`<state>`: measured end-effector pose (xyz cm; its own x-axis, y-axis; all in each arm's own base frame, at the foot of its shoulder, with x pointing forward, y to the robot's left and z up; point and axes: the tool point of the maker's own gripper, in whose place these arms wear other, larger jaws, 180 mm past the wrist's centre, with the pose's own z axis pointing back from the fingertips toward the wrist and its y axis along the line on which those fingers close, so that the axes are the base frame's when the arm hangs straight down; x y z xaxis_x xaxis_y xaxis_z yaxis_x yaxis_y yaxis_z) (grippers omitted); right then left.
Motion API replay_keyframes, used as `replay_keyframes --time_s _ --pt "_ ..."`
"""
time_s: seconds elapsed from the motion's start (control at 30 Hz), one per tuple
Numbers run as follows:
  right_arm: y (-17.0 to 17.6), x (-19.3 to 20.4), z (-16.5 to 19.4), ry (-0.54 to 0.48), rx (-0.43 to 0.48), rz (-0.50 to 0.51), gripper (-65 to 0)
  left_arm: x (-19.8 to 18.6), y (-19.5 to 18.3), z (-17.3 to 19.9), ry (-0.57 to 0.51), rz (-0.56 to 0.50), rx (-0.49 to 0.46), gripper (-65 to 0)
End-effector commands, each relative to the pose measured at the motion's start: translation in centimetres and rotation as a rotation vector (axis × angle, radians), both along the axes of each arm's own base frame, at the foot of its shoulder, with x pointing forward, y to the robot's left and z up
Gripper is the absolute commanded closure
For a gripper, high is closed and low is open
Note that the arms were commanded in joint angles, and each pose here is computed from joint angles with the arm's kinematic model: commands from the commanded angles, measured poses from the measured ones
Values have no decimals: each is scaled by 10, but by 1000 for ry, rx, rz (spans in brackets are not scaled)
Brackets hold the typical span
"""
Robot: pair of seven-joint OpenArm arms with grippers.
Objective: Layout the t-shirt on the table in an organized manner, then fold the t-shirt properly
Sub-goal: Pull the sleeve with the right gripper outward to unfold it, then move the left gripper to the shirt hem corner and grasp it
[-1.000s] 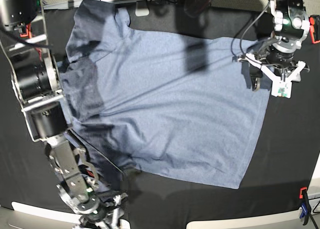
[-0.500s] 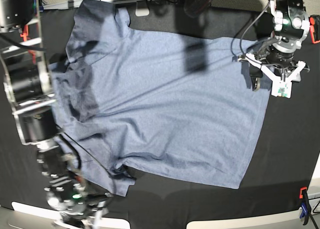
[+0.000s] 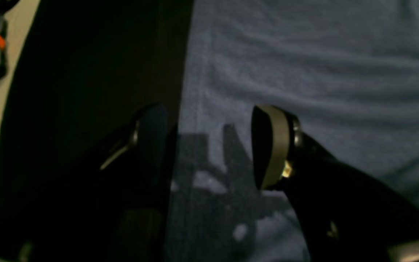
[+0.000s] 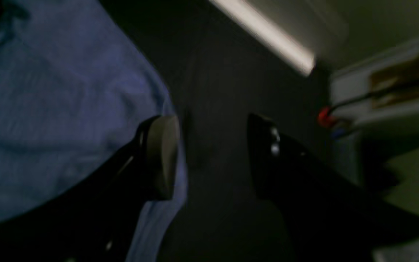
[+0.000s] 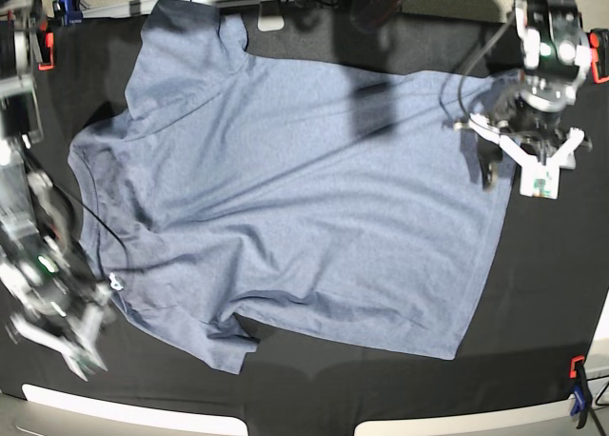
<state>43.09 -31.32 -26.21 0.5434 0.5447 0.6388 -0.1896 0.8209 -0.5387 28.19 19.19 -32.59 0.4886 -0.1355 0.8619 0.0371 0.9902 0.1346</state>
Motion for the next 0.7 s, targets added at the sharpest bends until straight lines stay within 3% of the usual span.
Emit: replay_keyframes --time_s 0.0,0.2,0.43,0.67 --pt "-15 -1 20 -55 0 -25 -296 7 5 4 -26 9 0 -345" --pt "-45 -52 -7 8 113 -80 -296 21 18 -41 65 50 -19 -345" --pt "-52 -98 -44 92 247 -129 -296 77 7 -6 -101 -5 -102 -344" --pt "-14 -141 -87 160 361 -126 -296 159 16 0 -117 -2 -200 -344"
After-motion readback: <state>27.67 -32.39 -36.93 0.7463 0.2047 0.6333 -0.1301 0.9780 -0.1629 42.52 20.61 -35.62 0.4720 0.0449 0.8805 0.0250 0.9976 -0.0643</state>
